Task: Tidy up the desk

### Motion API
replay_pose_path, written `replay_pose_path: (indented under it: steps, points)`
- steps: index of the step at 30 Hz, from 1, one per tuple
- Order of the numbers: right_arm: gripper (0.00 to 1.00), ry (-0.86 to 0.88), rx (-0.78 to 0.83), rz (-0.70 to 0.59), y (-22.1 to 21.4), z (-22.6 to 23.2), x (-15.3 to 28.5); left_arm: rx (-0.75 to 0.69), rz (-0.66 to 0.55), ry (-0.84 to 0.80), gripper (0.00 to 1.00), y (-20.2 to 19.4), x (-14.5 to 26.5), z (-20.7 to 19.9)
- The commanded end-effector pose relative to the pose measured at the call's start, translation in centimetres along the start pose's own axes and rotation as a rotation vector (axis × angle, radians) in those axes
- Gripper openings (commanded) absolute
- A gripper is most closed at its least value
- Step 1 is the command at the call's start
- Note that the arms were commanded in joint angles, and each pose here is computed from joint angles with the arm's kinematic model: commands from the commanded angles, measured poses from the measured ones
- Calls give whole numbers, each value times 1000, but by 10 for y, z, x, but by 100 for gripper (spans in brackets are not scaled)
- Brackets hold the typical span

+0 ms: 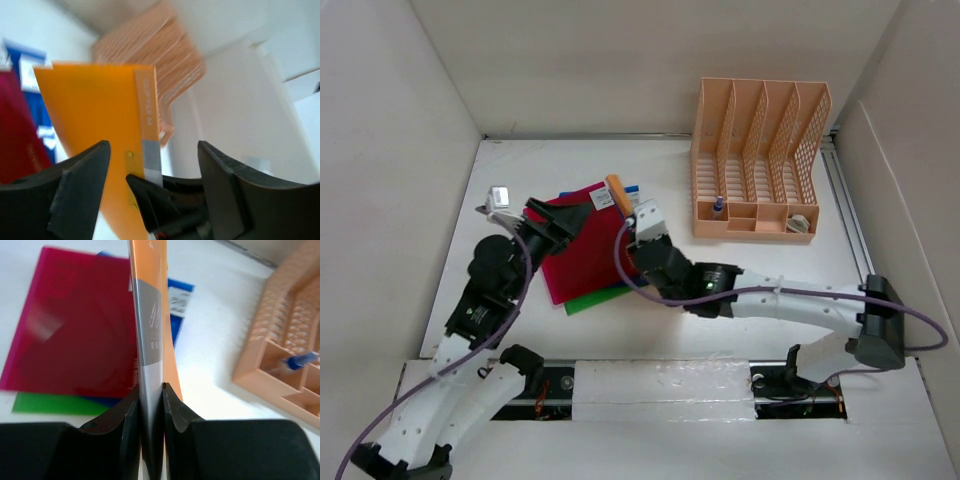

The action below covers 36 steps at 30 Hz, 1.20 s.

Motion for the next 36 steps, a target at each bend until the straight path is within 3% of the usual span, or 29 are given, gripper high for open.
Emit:
replay_pose_path:
  steps: [1,4,8,13,20,26,36]
  points:
    - [0,-97,-185,-147,35,-49,13,-69,-210,-141,67,37,30,-46]
    - [0,-100,-297,-259,49,-78,23,-76,-272,-170,69,44,41,-50]
    - [0,-115,-408,-400,66,-111,27,-93,-258,-161,69,40,38,-44]
    - [0,-238,-477,-573,85,-159,34,-103,-133,-127,69,19,13,-22]
    - [0,-431,-455,-789,98,-223,33,-114,2,-76,67,-4,-15,6]
    - [0,-474,-395,-871,105,-257,12,-143,11,-44,67,-5,-22,14]
    - [0,-490,-299,-848,95,-287,-43,-136,15,-9,67,-4,-29,28]
Point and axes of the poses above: each gripper's point midway between its finger pads, its own x axis back along the fingers, its own z axis along the line the jaws close on, y = z × x, the point moved 8 cm from there along x, back along the fingers, and after that the axes turned 7 degrees about x, right-handed, at the moved point
